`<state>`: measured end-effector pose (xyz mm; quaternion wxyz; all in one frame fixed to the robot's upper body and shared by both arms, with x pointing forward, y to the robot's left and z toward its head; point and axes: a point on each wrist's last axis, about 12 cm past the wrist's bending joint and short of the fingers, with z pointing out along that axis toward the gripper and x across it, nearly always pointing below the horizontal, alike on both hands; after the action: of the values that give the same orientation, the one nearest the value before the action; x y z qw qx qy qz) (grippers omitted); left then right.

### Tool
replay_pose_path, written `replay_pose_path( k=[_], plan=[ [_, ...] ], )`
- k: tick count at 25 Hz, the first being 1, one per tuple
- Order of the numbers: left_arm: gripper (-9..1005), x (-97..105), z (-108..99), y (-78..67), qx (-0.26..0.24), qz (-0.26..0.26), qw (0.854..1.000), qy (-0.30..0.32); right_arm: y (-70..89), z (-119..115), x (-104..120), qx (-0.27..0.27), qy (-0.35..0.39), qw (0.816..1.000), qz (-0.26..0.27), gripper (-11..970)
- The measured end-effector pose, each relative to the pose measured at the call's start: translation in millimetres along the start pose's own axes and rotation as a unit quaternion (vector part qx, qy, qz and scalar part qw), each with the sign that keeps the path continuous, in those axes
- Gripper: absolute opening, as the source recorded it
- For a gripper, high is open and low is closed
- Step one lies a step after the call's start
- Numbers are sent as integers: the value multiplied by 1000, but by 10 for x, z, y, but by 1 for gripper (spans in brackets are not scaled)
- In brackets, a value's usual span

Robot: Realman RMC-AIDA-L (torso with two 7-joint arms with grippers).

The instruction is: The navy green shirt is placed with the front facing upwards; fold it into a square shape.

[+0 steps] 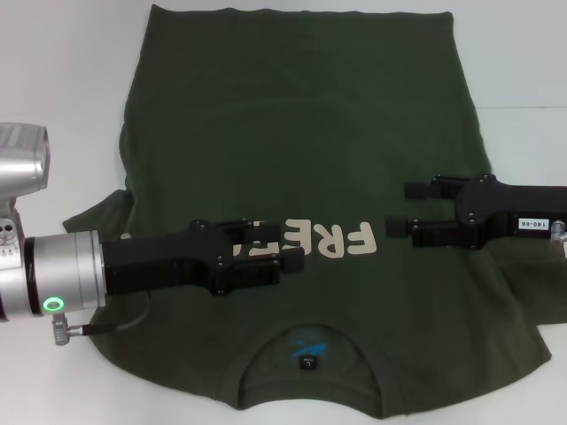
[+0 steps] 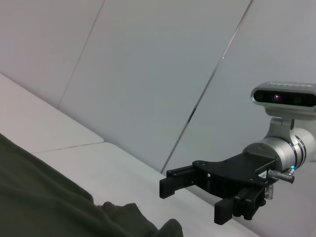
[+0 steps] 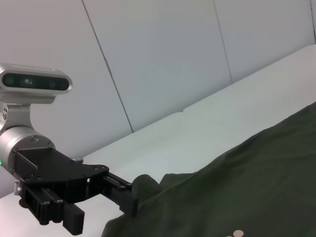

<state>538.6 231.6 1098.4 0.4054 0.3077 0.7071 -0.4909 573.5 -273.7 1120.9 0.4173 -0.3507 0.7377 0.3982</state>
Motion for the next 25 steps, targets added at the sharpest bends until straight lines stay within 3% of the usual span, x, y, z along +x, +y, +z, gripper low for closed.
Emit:
replay_pose_path(
  k=[16, 24, 25],
  plan=[
    [689, -16, -13, 26, -11, 2, 1000, -3, -4, 25, -16, 4, -7, 1000, 0, 895],
    [687, 22, -220, 235, -117, -24, 992, -44, 3, 68, -22, 8, -23, 1000, 10, 895],
    [685, 44, -327, 289, -147, -43, 986, -61, 10, 79, -22, 7, -26, 1000, 12, 895]
  ],
)
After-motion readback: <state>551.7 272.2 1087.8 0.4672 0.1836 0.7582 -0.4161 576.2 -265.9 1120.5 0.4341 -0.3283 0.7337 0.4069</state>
